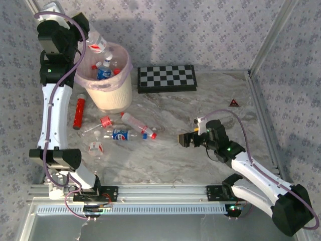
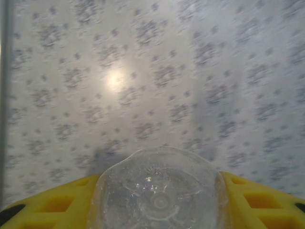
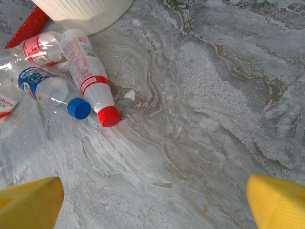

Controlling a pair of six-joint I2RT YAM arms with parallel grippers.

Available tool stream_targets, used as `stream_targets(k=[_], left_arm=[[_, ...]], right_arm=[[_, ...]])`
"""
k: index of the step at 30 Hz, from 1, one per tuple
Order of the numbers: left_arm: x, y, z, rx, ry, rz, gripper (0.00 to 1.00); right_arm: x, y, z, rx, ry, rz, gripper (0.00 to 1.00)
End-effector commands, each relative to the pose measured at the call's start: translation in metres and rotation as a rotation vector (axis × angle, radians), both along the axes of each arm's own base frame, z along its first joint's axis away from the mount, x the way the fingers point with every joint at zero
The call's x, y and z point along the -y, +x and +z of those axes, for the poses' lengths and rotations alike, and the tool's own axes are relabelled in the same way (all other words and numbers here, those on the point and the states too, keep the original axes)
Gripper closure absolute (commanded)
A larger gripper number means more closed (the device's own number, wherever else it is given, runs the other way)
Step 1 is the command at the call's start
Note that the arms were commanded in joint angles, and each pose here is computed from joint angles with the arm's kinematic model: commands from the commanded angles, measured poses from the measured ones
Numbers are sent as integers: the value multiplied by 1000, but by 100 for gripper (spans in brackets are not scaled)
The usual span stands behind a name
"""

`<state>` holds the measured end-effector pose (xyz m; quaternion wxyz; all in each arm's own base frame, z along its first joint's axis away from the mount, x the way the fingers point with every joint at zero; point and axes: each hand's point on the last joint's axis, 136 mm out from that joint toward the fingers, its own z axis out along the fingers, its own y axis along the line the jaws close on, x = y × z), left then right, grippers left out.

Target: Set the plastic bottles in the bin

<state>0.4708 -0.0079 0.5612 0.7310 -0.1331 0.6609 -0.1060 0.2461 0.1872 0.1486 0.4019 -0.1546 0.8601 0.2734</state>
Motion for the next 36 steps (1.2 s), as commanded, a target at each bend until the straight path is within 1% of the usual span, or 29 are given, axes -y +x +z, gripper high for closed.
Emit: stream_targets(k=[1, 6, 10, 16, 18, 24, 27, 31, 34, 36], left_arm=[[-21, 3, -4, -30, 123, 120, 100], [-40, 28, -39, -114, 144, 170, 100], [-44, 52, -71, -188, 198, 174, 100], [-48, 69, -128, -308, 264, 185, 100], [-46, 71, -153, -353, 269, 173, 100], [-44, 65, -215, -434, 245, 148, 100], [-36, 64, -248, -485, 232, 106, 100], [-18, 66, -285, -563, 256, 21, 100], [-6, 67, -310, -638, 280, -41, 100], [0, 67, -320, -668, 293, -65, 100]], right_arm=[[1, -1, 6, 15, 0, 10, 0], [2, -2, 5, 4, -4, 11, 0], [5, -7, 3, -3, -9, 10, 0], [11, -10, 3, 5, -5, -9, 0], [11, -11, 1, 1, -4, -10, 0], [11, -10, 3, 4, 3, -12, 0], [11, -9, 4, 6, 8, -13, 0], [10, -8, 3, -3, 6, -14, 0], [11, -8, 1, -11, -3, -16, 0], [11, -7, -1, -18, -13, -17, 0]])
